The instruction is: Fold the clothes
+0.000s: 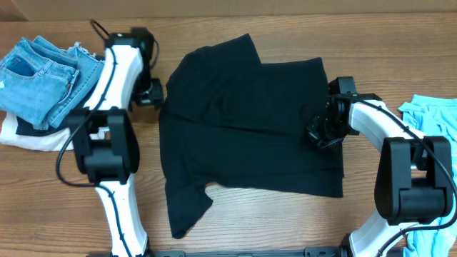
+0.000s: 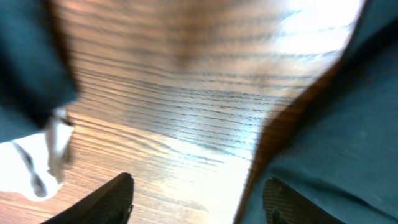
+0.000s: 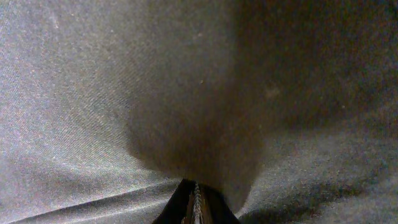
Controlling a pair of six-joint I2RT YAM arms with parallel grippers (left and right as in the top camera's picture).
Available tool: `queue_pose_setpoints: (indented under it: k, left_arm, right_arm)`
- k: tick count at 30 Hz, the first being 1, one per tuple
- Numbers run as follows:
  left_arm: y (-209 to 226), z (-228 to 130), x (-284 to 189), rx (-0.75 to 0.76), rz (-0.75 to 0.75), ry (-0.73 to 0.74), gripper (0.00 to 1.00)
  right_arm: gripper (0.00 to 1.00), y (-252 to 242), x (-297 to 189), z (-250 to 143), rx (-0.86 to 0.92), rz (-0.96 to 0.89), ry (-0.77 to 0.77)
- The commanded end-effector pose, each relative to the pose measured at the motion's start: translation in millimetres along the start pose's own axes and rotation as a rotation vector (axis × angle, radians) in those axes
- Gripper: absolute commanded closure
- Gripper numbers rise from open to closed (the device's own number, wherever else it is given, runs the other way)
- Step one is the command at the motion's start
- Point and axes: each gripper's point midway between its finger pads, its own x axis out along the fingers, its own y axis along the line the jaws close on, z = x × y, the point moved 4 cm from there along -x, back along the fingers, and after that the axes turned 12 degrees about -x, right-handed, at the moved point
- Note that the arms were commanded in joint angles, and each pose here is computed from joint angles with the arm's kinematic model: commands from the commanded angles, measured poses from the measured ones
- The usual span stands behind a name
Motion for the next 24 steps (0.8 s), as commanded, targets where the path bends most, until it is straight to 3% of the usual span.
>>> queue_pose_setpoints:
  k: [1, 5, 8, 12, 14, 17, 18, 20, 24]
  left_arm:
    - [-5.8, 1.8, -34.7, 0.089, -0.200, -0.028, 0.26]
    - [-15.5, -3.3, -28.6, 0.124, -0.260, 0.004, 0.15]
    - [-34.7, -2.1, -31.8, 0.162, -0.386, -0.004, 0.16]
    - [-82.7, 3.4, -45.2, 0.264, -0.604, -0.084, 0.17]
    - [-105.5, 3.9, -46.9, 0.306, -0.637, -0.129, 0.18]
    - [-128.6, 0.5, -35.3, 0.343, -0.633, -0.136, 0.18]
    - [-136.4, 1.4, -25.6, 0.343, -0.618, -0.136, 0.18]
    - [-145.7, 6.3, -5.4, 0.298, -0.614, -0.117, 0.20]
    - [-152.8, 13.8, 18.6, 0.281, -0.605, -0.114, 0.33]
  right_arm:
    - [0.85, -68.6, 23.4, -7.1, 0.077, -0.314, 0.029]
    - [0.80, -107.7, 10.4, 0.4, 0.234, -0.231, 0.066]
    - [0.76, -106.9, 8.6, 3.0, 0.219, -0.102, 0.088]
    - [0.73, -104.1, 9.2, 2.8, 0.205, -0.098, 0.089]
    - [0.76, -103.0, 7.6, 4.9, 0.183, -0.095, 0.082]
    - [0.78, -89.7, -17.3, 16.7, 0.098, -0.042, -0.013]
    - [0.75, -79.9, -36.2, 21.9, 0.075, 0.002, -0.082]
    - [0.60, -57.6, -76.1, 25.6, 0.022, 0.108, -0.201]
    - [0.55, -27.1, -123.1, 14.9, -0.133, 0.244, -0.322]
